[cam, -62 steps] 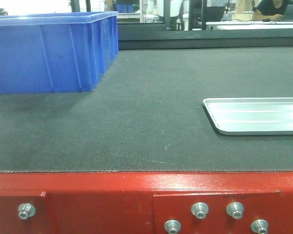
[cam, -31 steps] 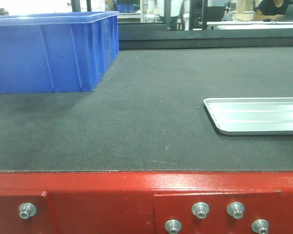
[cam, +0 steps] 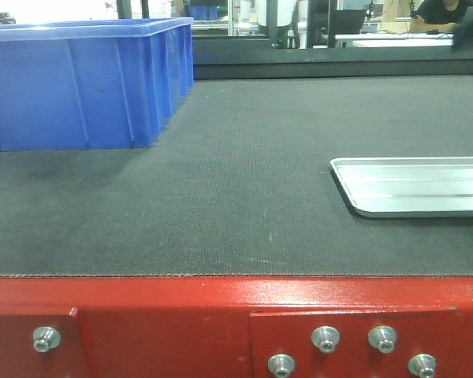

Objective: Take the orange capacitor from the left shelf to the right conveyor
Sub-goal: 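Move the right gripper with the cylinder over the metal tray, then lower the cylinder onto the metal tray and open the right gripper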

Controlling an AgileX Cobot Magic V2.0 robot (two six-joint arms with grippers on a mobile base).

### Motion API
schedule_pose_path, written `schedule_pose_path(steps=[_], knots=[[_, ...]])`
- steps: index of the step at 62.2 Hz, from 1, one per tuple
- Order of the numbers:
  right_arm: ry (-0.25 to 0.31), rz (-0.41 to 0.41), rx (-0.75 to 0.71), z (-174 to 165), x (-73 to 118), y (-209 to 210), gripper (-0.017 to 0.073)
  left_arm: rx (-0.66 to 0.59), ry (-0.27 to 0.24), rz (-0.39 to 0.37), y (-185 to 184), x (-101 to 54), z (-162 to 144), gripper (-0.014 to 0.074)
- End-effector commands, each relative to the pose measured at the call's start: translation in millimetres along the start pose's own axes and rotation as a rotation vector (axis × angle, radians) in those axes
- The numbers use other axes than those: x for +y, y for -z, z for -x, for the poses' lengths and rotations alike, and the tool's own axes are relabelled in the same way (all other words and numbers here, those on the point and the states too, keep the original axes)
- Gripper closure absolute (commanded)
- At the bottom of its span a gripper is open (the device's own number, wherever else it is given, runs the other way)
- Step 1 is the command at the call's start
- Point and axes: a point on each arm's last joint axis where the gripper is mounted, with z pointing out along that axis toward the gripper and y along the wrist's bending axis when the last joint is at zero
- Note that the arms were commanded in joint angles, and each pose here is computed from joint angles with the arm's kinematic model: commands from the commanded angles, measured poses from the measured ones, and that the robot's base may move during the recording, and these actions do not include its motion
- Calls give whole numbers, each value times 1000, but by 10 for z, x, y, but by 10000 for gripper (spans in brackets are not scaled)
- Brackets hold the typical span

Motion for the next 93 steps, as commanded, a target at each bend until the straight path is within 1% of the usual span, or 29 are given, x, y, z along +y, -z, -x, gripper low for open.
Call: schedule_pose_path(steps=[1,11,21,26,32,52,63,65,70,71,78,81,82,86,93], knots=[[7,10,-167,81,-3,-97,452,-106,4,-5,15,-2,102,720],[5,9,-150,-188,-37,-327,452,-106,4,-5,15,-2,102,720],[-1,-41,-168,-368,-200,-445,452,-106,4,-5,15,-2,102,720],[1,-43,-164,-433,-233,-483,452,-106,4,-5,15,-2,102,720],[11,-26,-150,-508,-239,-543,452,-106,4,-3,15,-1,102,720],[4,-18,-111,-731,-255,-713,449,-106,4,-3,15,-1,102,720],[3,-18,-112,-736,-255,-715,444,-106,4,-3,15,-1,102,720],[3,-18,-114,-734,-255,-715,427,-106,4,-3,15,-1,102,720],[3,-18,-114,-734,-255,-715,314,-106,4,-3,15,-1,102,720],[3,-18,-114,-734,-255,-715,285,-106,4,-3,15,-1,102,720],[3,-18,-104,-742,-256,-715,-1,-106,4,-3,15,-1,102,720],[3,-19,-98,-747,-256,-716,-81,-106,4,-3,15,-1,102,720],[3,-19,-97,-748,-256,-716,-92,-106,4,-3,15,-1,102,720],[3,-19,-94,-750,-256,-716,-63,-106,4,-3,15,-1,102,720],[5,-20,-95,-707,-254,-695,-64,-106,4,-3,15,-1,102,720]])
